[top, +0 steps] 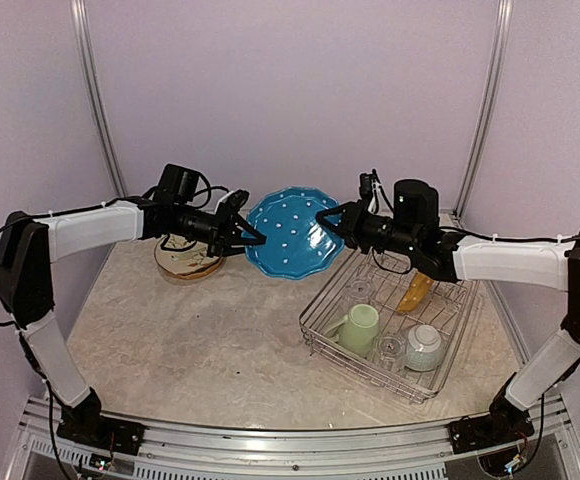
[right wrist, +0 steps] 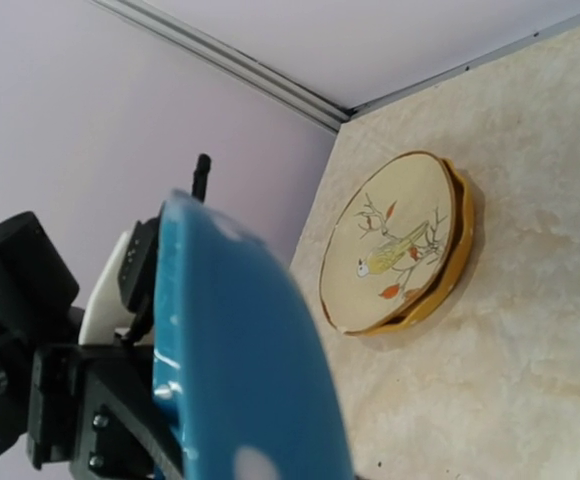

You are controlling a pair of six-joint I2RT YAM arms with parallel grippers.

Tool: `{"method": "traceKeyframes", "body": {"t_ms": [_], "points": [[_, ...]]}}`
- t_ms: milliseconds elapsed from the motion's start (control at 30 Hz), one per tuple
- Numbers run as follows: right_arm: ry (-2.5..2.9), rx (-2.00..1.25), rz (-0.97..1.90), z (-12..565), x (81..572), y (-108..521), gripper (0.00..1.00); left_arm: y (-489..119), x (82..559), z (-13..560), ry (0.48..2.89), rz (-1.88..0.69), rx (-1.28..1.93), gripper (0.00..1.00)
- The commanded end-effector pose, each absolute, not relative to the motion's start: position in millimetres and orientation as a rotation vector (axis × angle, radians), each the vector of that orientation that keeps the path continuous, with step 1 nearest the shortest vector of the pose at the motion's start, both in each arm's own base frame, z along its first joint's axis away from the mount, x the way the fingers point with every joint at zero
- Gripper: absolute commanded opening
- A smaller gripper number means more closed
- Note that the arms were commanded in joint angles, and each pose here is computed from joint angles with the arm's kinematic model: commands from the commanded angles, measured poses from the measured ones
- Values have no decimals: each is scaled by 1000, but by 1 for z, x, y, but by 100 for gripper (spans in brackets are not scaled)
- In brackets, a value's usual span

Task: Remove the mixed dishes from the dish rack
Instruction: Pass from the right arm to the left, then hold the plate.

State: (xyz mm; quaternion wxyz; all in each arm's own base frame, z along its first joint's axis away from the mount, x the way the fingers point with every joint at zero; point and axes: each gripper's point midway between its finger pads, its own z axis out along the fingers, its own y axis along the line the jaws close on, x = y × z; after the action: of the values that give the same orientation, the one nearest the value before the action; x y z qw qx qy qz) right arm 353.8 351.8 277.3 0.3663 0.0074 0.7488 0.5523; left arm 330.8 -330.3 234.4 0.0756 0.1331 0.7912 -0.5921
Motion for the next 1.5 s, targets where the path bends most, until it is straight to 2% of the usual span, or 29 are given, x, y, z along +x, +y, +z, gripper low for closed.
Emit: {"method": "traceKeyframes", "body": {"t_ms": [0,100,300,400,500,667,900,1467], "points": [[1737,-76,1489,336,348,360,6,-326,339,237,2386,-1803,337,0],[1781,-58,1418,328,351,354,21,-321,344,237,2385,-1793,317,0],[1874,5,1208,312,355,326,76,-304,357,242,2360,-1782,257,0],[1914,39,1123,305,356,309,89,-290,367,246,2341,-1767,212,0],[1926,62,1063,305,354,294,91,-271,380,245,2343,-1712,131,0],[1914,88,973,312,349,272,91,-213,414,221,2436,-1485,-182,0],[1906,118,899,317,342,251,91,-116,450,195,2397,-1425,-609,0],[1865,124,847,325,334,232,91,-65,481,147,2453,-1268,-754,0]]}}
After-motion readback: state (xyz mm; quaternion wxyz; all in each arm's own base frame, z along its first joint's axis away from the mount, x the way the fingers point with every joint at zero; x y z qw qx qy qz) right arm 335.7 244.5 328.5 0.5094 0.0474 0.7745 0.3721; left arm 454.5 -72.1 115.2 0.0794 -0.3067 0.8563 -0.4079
